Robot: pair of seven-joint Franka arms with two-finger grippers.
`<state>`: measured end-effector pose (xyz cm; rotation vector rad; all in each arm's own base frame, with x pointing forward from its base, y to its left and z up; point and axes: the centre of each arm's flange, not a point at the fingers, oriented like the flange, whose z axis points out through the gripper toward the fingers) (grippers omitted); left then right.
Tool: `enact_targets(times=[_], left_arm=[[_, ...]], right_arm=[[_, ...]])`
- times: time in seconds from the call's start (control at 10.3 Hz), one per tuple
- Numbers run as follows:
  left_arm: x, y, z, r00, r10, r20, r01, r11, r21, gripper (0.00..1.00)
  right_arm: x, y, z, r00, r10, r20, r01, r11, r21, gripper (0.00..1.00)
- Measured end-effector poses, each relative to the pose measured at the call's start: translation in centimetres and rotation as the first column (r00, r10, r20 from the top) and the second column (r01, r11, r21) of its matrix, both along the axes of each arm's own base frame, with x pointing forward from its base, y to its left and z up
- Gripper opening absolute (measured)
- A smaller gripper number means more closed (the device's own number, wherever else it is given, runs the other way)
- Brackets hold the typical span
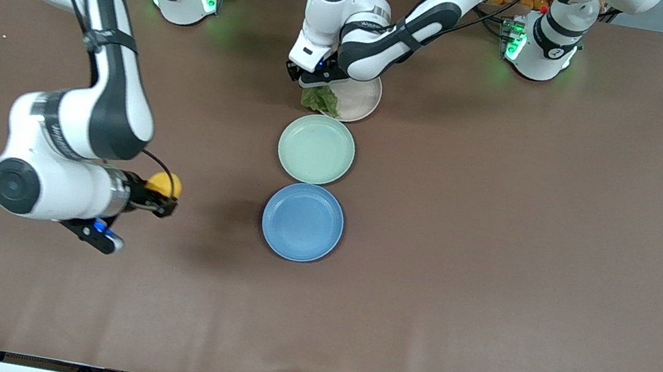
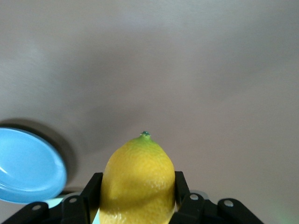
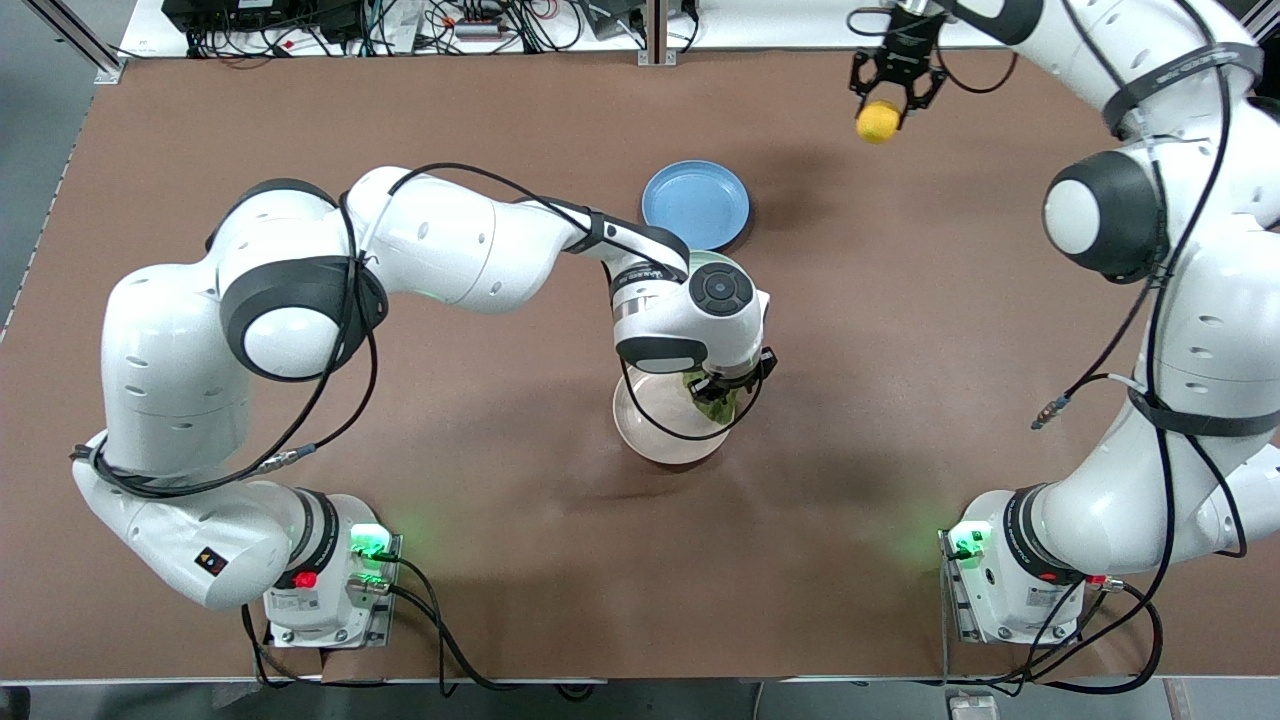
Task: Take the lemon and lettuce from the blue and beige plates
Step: 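Carry the lemon off the blue plate while the left gripper lifts the lettuce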
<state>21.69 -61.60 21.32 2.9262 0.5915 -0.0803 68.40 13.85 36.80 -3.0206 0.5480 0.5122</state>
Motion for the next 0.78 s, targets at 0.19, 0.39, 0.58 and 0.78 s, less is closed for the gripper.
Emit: enact_targets(times=[0.19, 0.39, 0.58, 0.78], left_arm=[[0.3, 0.2, -0.7, 1.0, 0.005, -0.002, -0.005, 1.0, 0.01, 0.11], [0.5, 0.2, -0.5, 1.0, 0.006, 0.002, -0.006, 1.0, 0.014, 0.02], [1.5, -0.1, 1.6, 0.999, 0.016, 0.033, -0.017, 1.0, 0.026, 0.02], [2.0, -0.2, 5.5, 0.996, 0.031, 0.081, -0.034, 0.999, 0.042, 0.02]], right_arm=[[-1.5, -4.8, -0.4, 0.997, 0.078, 0.01, -0.079, 0.997, 0.024, 0.66], [-3.8, -8.8, -2.2, 0.986, 0.16, 0.052, -0.161, 0.987, 0.011, 0.66], [-6.8, -10.5, -4.9, 0.96, 0.263, 0.094, -0.265, 0.964, 0.014, 0.66], [-8.9, -13.1, -7.2, 0.932, 0.335, 0.136, -0.341, 0.94, 0.021, 0.66]])
